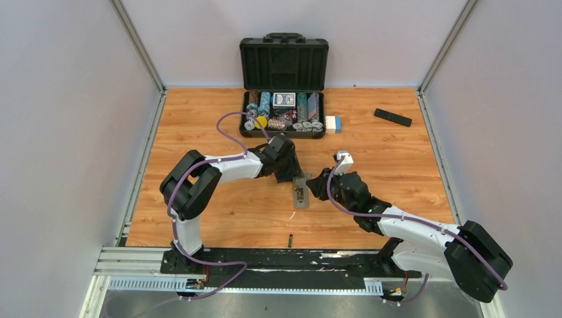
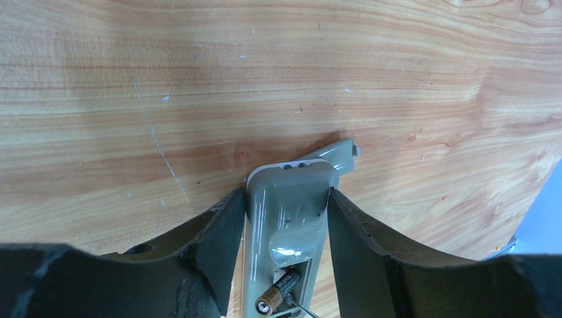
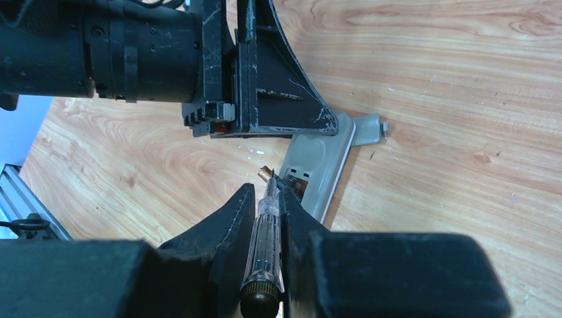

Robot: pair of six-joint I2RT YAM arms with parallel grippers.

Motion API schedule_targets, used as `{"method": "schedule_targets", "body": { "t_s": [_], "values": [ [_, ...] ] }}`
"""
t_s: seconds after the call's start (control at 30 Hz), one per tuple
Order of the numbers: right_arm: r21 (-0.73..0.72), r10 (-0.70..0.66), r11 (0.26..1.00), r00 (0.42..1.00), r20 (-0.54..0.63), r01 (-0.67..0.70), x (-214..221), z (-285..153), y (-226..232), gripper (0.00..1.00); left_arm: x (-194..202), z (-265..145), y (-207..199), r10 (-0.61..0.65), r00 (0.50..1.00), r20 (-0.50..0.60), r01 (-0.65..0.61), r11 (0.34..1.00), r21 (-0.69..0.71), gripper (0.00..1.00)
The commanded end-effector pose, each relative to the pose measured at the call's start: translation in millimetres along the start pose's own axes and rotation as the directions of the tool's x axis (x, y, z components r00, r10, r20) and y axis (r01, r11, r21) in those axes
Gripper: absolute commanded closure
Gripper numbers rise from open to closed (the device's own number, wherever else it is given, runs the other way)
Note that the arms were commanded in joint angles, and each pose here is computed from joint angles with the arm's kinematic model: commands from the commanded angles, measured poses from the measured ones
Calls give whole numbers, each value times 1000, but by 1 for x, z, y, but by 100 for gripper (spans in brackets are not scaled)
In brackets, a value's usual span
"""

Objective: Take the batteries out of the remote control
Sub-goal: Unload the battery from the remote control.

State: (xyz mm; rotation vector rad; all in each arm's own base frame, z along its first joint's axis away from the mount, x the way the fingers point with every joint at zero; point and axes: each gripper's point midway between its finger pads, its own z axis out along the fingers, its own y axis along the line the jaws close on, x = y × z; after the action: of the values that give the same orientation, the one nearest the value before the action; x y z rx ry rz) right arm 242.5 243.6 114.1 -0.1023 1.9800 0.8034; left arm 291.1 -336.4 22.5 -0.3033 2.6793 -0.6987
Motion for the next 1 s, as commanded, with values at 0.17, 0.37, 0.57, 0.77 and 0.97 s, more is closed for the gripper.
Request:
{"method": "schedule_targets", "body": {
  "t_s": [0.17, 0.37, 0.57, 0.77, 0.97],
  "values": [
    [10, -17, 1000, 1000, -19, 17, -3, 0, 3, 100, 78, 2, 112, 6, 972, -234, -91, 931, -353, 31],
    [58, -34, 998, 998, -46, 37, 1, -6, -7, 100, 77, 3, 111, 6, 974, -227, -86, 935, -345, 30],
    [55, -58, 997, 997, -46, 60, -3, -9, -6, 100, 75, 3, 109, 13, 975, -223, -91, 935, -342, 32],
    [29, -102, 994, 994, -34, 103, -19, -17, 5, 100, 72, 2, 107, 16, 976, -217, -92, 934, -344, 34],
    [53, -137, 989, 989, -54, 140, -20, -19, 1, 100, 68, -1, 101, 25, 979, -201, -91, 941, -327, 34]
  ]
}}
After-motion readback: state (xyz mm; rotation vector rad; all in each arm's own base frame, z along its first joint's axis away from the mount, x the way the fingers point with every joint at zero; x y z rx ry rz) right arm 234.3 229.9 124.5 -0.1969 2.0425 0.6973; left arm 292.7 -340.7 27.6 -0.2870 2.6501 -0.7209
